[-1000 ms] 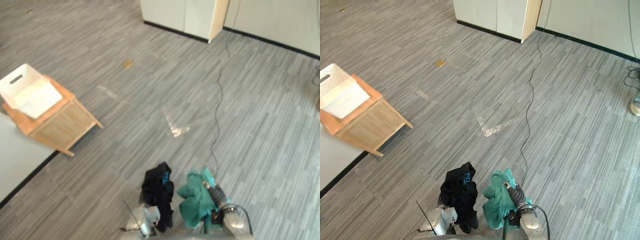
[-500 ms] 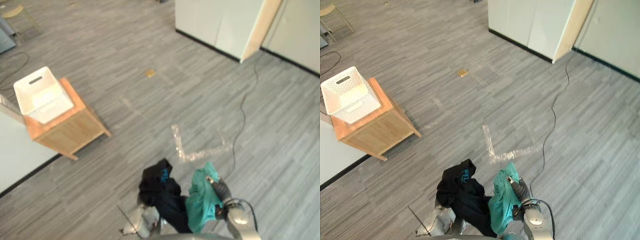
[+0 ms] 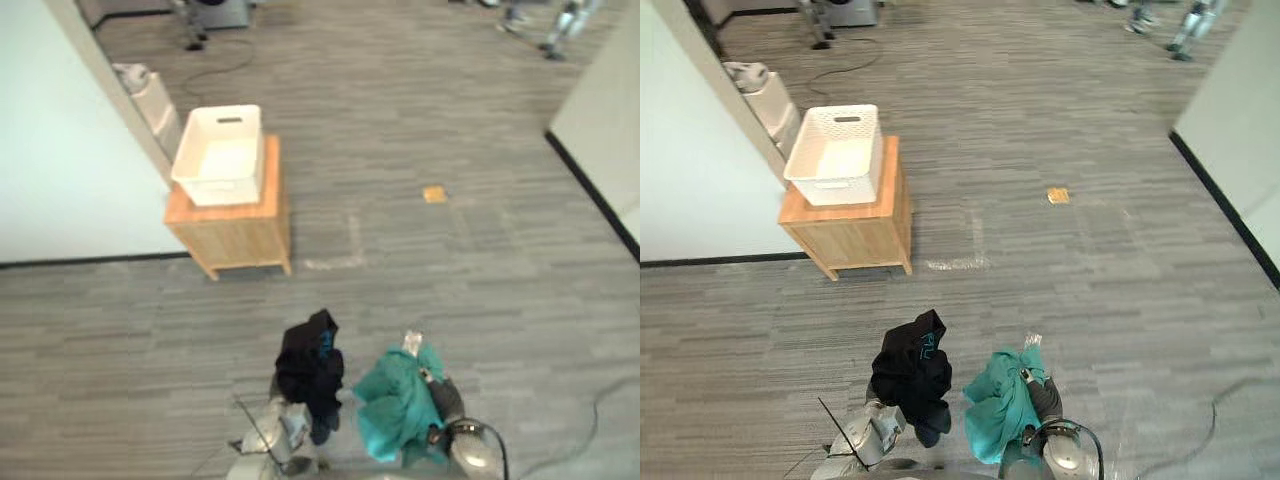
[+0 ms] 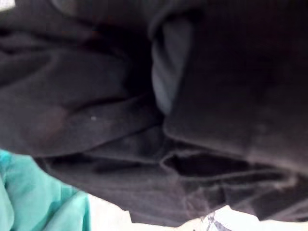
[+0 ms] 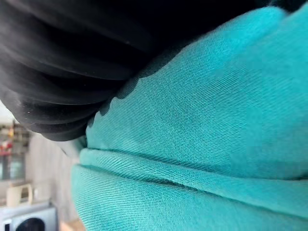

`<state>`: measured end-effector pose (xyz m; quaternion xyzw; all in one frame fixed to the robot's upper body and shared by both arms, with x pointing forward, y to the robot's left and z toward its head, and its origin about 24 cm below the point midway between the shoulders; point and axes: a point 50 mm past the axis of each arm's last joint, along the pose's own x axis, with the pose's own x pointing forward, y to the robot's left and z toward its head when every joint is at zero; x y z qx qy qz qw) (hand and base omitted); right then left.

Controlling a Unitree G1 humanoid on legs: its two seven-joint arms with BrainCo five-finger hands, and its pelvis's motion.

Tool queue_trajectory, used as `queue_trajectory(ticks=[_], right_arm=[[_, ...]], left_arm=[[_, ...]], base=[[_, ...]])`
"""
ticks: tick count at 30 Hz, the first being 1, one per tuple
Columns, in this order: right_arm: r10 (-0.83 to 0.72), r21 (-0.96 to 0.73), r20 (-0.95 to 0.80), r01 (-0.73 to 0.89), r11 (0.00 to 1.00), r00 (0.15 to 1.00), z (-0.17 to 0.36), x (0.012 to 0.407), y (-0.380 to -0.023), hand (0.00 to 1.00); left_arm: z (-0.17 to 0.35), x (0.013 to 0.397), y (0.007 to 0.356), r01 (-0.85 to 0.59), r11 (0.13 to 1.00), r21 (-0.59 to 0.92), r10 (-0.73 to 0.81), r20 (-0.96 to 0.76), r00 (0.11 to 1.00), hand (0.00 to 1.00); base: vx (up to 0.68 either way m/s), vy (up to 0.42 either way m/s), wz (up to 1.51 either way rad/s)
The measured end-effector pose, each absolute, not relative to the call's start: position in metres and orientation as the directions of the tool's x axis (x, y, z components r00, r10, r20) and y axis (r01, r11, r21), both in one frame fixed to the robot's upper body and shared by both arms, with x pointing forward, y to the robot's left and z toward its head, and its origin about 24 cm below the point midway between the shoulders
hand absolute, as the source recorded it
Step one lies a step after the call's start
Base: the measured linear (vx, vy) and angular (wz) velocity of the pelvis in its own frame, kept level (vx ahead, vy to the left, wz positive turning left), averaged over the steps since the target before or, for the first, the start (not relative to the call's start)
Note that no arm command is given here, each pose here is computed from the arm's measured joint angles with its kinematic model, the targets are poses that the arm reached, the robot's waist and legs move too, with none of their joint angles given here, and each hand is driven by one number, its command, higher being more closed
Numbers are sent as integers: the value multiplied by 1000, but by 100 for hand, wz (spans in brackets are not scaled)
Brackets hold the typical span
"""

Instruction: Tidy the bed and pick cloth on bed and put in laundry

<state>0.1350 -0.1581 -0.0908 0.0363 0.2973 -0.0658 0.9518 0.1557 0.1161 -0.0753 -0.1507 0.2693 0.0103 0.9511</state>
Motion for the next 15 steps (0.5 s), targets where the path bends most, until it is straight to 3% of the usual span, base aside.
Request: queue_trajectory(ticks=[7,15], right_arm=[[-122,-29,-527,125,992,841,-82,144,-180,100],[-124,-33,-500,124,992,857,-77,149,-181,100]], left_arm=[[-77,153,91,-76,939,-335,-121,-530,840,100],[-59,166,93,-67,935,-347,-97,-434,896,100]], base=[[536,-534,3],[321,-160,22]])
